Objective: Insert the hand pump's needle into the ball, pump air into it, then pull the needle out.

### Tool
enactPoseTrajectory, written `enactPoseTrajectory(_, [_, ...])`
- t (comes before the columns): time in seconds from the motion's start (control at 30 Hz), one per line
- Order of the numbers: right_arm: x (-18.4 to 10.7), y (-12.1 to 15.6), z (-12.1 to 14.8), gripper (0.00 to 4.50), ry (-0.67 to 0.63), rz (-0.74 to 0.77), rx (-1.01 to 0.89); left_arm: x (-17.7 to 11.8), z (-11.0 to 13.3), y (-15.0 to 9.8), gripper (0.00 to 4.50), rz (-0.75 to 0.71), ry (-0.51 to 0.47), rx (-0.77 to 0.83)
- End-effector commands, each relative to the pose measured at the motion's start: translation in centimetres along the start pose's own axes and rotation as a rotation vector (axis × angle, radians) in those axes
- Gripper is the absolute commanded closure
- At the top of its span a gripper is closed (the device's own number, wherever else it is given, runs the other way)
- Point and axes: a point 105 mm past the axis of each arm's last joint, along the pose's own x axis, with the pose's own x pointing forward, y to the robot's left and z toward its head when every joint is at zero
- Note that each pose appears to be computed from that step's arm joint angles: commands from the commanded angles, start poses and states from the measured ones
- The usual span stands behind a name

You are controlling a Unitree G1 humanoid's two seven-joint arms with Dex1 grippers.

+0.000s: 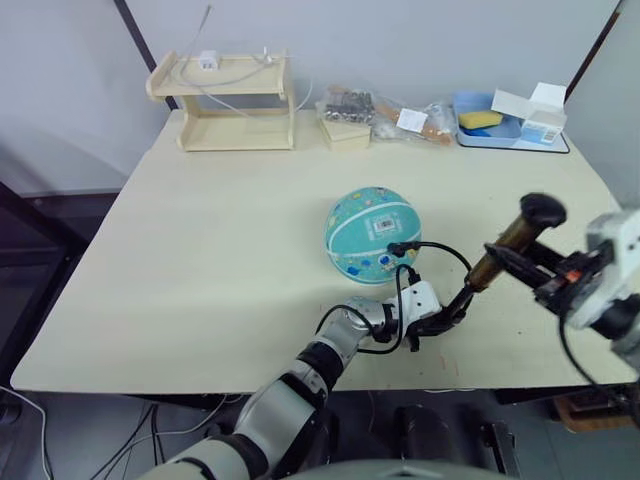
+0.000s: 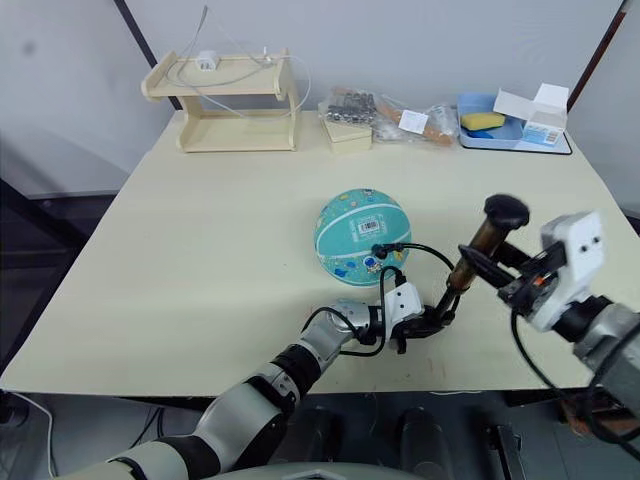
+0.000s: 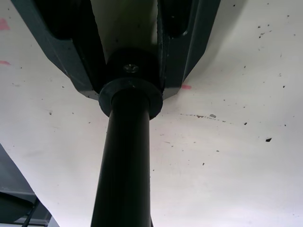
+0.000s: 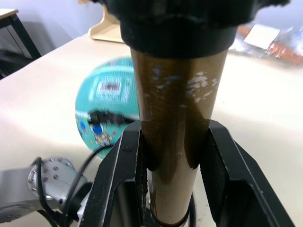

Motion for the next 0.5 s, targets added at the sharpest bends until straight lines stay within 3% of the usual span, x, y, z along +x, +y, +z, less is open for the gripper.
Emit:
enactPoseTrajectory(0.03, [-1.1, 1.3, 4.9, 3.53, -0.165, 0.006, -0.104, -0.2, -3.7, -1.8, 3.46, -0.034, 0.117, -0.099])
enactPoseTrajectory(0.27, [0.6, 1.0, -2.1, 3.53, 0.004, 0.009, -0.008, -0.1, -3.6, -2.0, 3.46, -0.041, 0.115, -0.094])
enactPoseTrajectory(0.33, [1.0, 0.7, -5.1, 3.53, 0.058, 0.009, 0.027, -0.1, -3.6, -1.9, 3.46, -0.04, 0.115, -0.093])
enactPoseTrajectory(0.4, [1.5, 0.5, -9.7, 3.53, 0.14, 0.005, 0.079, -0.2, -3.6, -1.8, 3.46, -0.033, 0.115, -0.094])
enactPoseTrajectory(0.5, [1.8, 0.6, -13.4, 3.53, 0.189, 0.003, 0.099, -0.2, -3.5, -1.7, 3.46, -0.028, 0.113, -0.096])
